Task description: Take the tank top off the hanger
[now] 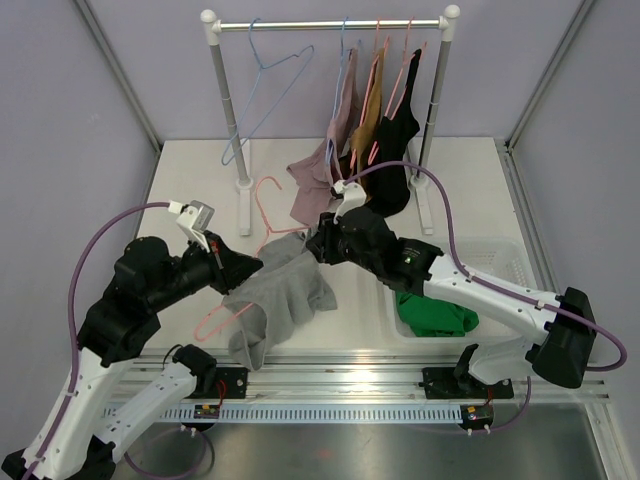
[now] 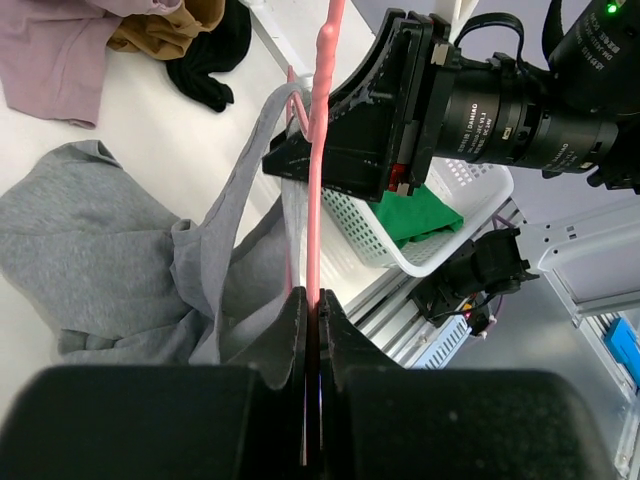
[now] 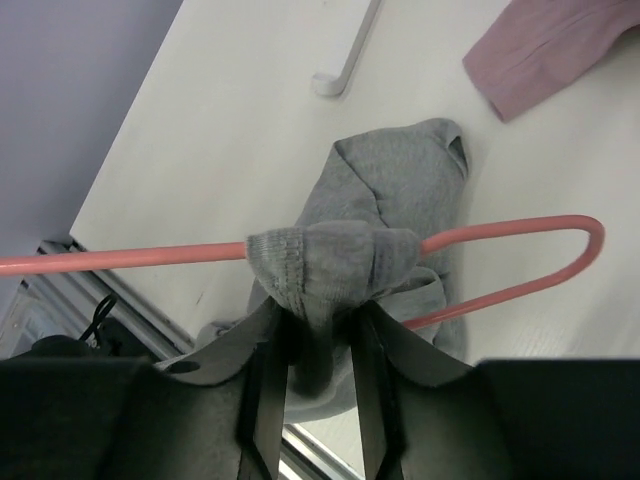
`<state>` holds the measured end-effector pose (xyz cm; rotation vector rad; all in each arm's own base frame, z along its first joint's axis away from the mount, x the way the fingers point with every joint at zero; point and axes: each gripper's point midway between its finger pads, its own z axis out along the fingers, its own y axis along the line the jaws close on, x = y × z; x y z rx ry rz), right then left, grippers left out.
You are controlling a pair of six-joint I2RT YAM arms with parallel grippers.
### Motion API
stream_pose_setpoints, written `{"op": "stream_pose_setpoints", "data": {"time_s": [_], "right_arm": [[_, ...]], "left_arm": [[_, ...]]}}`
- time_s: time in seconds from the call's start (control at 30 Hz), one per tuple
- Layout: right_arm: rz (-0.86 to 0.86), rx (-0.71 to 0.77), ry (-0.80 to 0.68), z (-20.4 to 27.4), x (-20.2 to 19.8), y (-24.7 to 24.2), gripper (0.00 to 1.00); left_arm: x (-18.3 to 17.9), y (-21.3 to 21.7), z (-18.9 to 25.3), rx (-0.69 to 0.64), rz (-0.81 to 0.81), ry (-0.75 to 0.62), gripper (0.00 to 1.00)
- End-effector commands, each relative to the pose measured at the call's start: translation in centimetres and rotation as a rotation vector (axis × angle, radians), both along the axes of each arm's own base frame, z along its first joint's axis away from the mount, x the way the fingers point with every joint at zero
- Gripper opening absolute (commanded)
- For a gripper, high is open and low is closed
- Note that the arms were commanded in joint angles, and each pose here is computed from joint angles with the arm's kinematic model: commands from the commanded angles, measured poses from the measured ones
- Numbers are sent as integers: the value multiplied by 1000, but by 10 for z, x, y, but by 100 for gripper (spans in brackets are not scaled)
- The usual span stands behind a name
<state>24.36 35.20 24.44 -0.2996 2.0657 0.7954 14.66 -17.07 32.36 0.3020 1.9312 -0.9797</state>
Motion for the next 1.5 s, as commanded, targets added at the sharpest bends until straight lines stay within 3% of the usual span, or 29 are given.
{"op": "stream_pose_setpoints", "data": {"time_s": [0.0,0.07,0.13,0.2,0.3,0.4,0.43,0.47,0.7,0.87,0.93,1.13,1.23,1.37,1.47], "right_arm": [[-101,21,-81,28,15,-11,36],[-105,19,-83,27,14,-14,43],[-110,16,-85,25,13,-17,56],[-117,5,-86,21,14,-19,58],[-126,-10,-94,20,15,-21,43],[-147,-44,-118,18,22,-26,19],[-155,-61,-126,17,24,-27,6],[-168,-84,-134,16,26,-31,0],[-354,-252,-133,2,68,-92,0],[-417,-299,-88,-18,90,-128,0],[-381,-293,-75,-20,88,-124,0],[-153,-72,-85,16,53,-92,0],[-62,34,-110,47,30,-86,0],[234,247,-184,108,-33,-69,0],[381,328,-209,142,-72,-72,0]], "left_arm": [[6,2,13,-19,25,-63,0],[10,6,8,0,53,-55,0],[10,5,4,8,49,-49,0],[9,3,4,-3,36,-48,0],[9,1,2,-5,26,-43,0],[8,-1,3,-8,17,-40,0],[8,-1,3,-7,15,-41,0],[8,0,3,-7,19,-46,0],[-3,11,-8,74,4,-48,0],[-21,11,5,38,-57,-113,0],[-27,10,14,4,-68,-144,0],[-34,1,56,-142,-116,-293,0],[-36,2,90,-246,-102,-424,0],[-26,14,141,-409,-2,-652,0],[-20,23,173,-467,63,-822,0]]}}
